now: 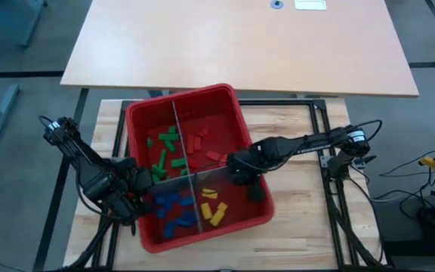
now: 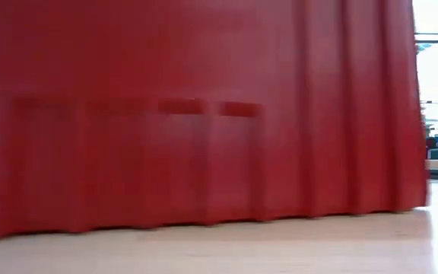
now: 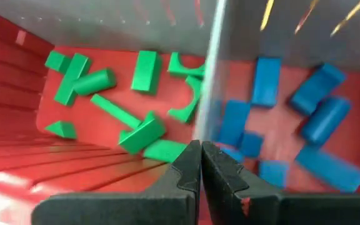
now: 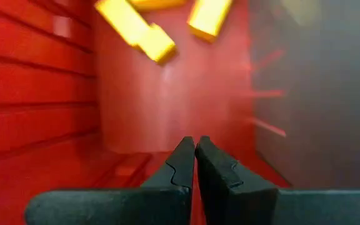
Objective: Sort blocks
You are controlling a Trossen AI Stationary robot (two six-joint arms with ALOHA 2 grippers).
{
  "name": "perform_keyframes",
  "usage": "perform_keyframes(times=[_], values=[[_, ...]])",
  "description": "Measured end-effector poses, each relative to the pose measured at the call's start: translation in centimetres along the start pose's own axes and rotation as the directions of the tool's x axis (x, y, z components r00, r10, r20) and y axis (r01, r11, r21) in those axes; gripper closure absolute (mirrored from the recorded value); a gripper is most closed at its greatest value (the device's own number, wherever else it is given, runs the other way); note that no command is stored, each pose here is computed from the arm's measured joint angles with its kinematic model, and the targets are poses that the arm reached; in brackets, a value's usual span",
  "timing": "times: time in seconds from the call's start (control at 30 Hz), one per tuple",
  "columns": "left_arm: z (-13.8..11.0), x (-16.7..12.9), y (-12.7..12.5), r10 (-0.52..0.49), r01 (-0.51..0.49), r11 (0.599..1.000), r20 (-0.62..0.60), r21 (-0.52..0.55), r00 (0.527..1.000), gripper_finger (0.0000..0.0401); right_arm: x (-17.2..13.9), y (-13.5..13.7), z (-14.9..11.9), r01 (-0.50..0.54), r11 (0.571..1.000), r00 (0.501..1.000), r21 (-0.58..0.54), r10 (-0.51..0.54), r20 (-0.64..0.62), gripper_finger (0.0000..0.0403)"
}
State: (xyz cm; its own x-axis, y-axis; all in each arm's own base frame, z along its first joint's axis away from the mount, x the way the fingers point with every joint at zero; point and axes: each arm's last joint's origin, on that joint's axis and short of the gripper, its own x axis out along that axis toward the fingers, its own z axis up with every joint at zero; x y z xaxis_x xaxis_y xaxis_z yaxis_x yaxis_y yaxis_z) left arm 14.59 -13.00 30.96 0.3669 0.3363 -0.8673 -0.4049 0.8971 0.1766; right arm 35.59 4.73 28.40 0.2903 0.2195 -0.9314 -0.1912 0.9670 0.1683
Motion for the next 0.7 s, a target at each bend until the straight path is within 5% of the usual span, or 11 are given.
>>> perform_keyframes(times=[0.27,0.53,0.7], values=[[0.3,-0.1,-0.3,-0.016,0.018,0.999,0.054,-0.027,0.998,0.0401,-0.4,-0.3,-2.7,0.11,0.994,0.957,-0.001,-0.106,-0.271,0.0403],[0.4,-0.1,-0.4,-0.025,0.028,0.999,0.073,-0.042,0.997,0.0401,-1.9,0.0,-3.1,0.128,0.989,0.966,0.073,-0.108,-0.234,0.0403],[0.5,-0.1,-0.4,-0.014,0.017,0.999,0.111,-0.029,0.994,0.0401,-4.0,0.4,-2.9,0.135,0.985,0.988,0.112,-0.125,-0.091,0.0403]])
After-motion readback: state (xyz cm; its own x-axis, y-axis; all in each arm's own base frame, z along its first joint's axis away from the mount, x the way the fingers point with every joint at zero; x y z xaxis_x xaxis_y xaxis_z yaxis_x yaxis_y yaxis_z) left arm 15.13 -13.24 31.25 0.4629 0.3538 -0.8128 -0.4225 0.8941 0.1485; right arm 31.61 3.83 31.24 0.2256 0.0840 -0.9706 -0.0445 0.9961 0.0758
